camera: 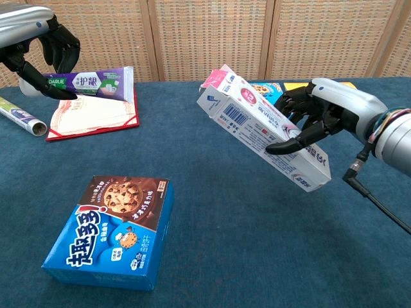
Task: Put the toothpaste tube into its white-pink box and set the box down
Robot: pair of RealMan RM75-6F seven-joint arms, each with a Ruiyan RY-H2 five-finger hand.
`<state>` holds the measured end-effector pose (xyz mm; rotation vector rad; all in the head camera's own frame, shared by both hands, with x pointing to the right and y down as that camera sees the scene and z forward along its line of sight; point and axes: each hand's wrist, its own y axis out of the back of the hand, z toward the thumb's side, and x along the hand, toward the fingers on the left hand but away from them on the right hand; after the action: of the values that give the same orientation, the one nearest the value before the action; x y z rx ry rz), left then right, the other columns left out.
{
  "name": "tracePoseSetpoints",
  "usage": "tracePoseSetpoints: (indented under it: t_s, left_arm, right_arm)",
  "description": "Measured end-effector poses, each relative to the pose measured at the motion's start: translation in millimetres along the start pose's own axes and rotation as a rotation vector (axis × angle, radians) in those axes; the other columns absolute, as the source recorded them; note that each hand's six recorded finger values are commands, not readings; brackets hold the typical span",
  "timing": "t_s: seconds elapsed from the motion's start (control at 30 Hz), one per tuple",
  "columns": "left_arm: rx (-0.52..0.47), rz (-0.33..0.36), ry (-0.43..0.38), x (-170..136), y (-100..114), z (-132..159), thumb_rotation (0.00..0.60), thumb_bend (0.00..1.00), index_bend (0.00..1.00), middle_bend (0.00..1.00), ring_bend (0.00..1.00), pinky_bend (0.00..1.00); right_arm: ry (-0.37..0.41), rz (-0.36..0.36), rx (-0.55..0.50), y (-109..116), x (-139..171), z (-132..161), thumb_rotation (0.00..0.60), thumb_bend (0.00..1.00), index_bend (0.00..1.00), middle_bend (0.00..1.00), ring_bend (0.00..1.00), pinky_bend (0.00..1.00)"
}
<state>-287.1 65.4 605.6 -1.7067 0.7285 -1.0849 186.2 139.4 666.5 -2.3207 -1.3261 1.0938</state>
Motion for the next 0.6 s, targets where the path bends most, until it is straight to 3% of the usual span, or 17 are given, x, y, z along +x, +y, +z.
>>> tracePoseSetpoints:
  t_s: [0.2,0.6]
  left_arm:
    - [0.014,-0.057,-0.033,4.7,0.2,9.2,0.600,0.34,0.86,0.65,0.51,0.46]
    - [0.052,-0.131,-0.057,22.1,20.6,26.8,0.600,0.35,0.86,0.65,0.51,0.46]
  right_arm:
    - [0.019,-0.003,0.018,-6.0,0.1,1.8,0.600,0.11,0.66,0.57,0.45,0.54]
    - [0.034,0.009,0.021,-14.3,1.4,3.9,0.600,0.11,0.66,0.57,0.45,0.54]
